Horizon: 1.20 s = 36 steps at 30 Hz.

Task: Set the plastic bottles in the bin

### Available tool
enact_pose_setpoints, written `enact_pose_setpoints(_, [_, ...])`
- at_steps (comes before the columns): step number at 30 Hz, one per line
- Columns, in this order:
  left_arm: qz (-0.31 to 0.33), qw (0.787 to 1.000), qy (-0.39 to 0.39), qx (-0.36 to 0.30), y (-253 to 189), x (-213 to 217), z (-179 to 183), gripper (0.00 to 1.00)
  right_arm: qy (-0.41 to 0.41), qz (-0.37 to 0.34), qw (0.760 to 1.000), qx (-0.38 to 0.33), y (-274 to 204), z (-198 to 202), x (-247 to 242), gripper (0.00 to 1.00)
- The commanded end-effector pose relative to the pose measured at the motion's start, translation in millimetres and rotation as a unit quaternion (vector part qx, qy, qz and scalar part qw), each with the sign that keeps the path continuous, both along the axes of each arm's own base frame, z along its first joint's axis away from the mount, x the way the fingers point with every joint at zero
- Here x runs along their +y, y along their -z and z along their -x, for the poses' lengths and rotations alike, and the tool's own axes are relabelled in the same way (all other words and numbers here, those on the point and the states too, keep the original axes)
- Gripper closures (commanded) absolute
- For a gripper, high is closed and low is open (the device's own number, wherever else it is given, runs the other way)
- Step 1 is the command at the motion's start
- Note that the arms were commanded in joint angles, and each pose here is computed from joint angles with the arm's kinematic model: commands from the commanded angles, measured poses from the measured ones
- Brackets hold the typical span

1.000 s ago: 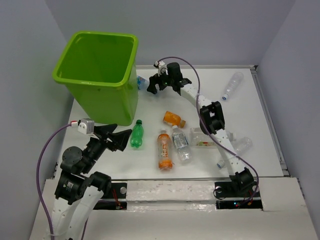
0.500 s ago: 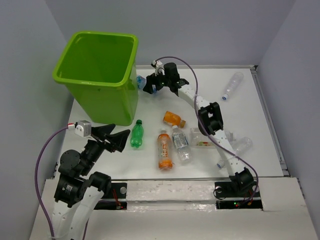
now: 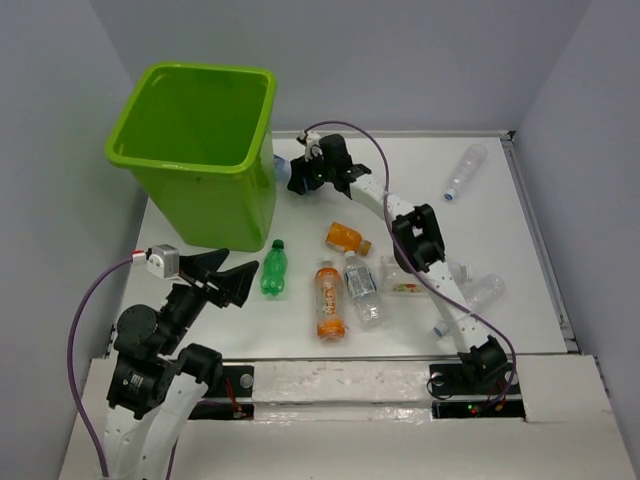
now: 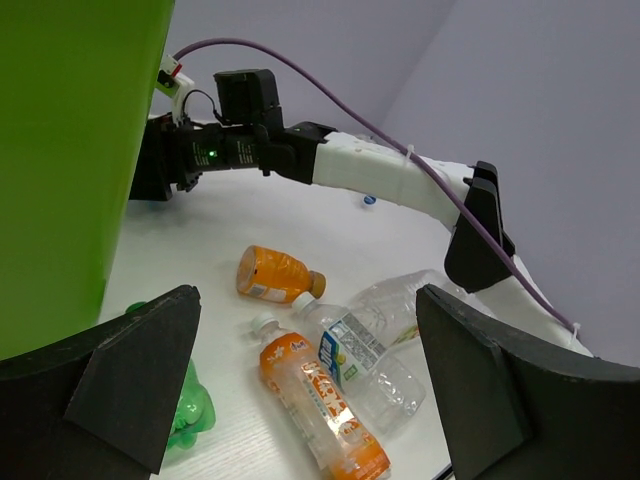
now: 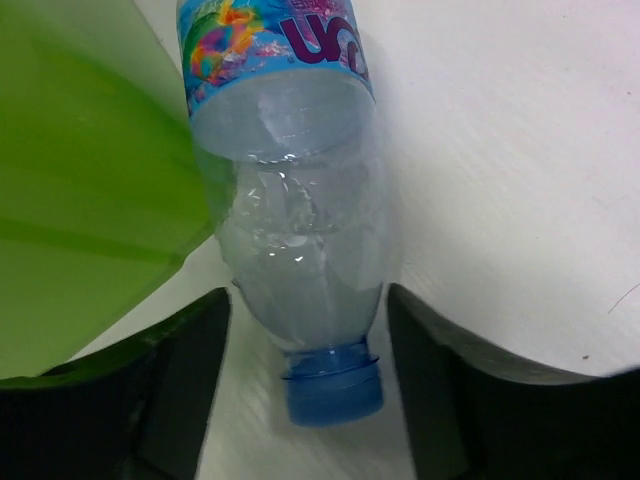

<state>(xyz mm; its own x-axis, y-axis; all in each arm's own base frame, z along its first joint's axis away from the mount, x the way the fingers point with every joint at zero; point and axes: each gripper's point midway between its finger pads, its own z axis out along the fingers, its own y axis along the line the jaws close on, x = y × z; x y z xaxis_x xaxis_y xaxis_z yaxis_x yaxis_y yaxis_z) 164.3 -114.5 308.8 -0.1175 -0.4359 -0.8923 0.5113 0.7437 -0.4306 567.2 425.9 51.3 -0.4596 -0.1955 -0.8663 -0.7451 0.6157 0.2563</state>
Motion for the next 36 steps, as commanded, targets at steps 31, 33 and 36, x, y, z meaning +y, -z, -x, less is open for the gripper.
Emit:
enact_pose_setpoints(31, [-0.065, 0.968, -0.032, 0.242, 88.3, -11.3, -47.2, 0.01, 0.161, -0.129, 0.938, -0.279, -373.1, 193.0, -162.6, 0.99])
enact_pose_setpoints(33, [-0.073, 0.961, -0.055, 0.262, 98.3, -6.5, -53.2, 0.01, 0.118, -0.152, 0.937, -0.291, -401.2, 209.9, -141.3, 0.99])
enact_pose_setpoints(36, [-0.095, 0.946, -0.063, 0.303, 121.0, -10.7, -58.5, 0.01, 0.081, -0.149, 0.936, -0.309, -433.3, 223.7, -111.5, 0.99])
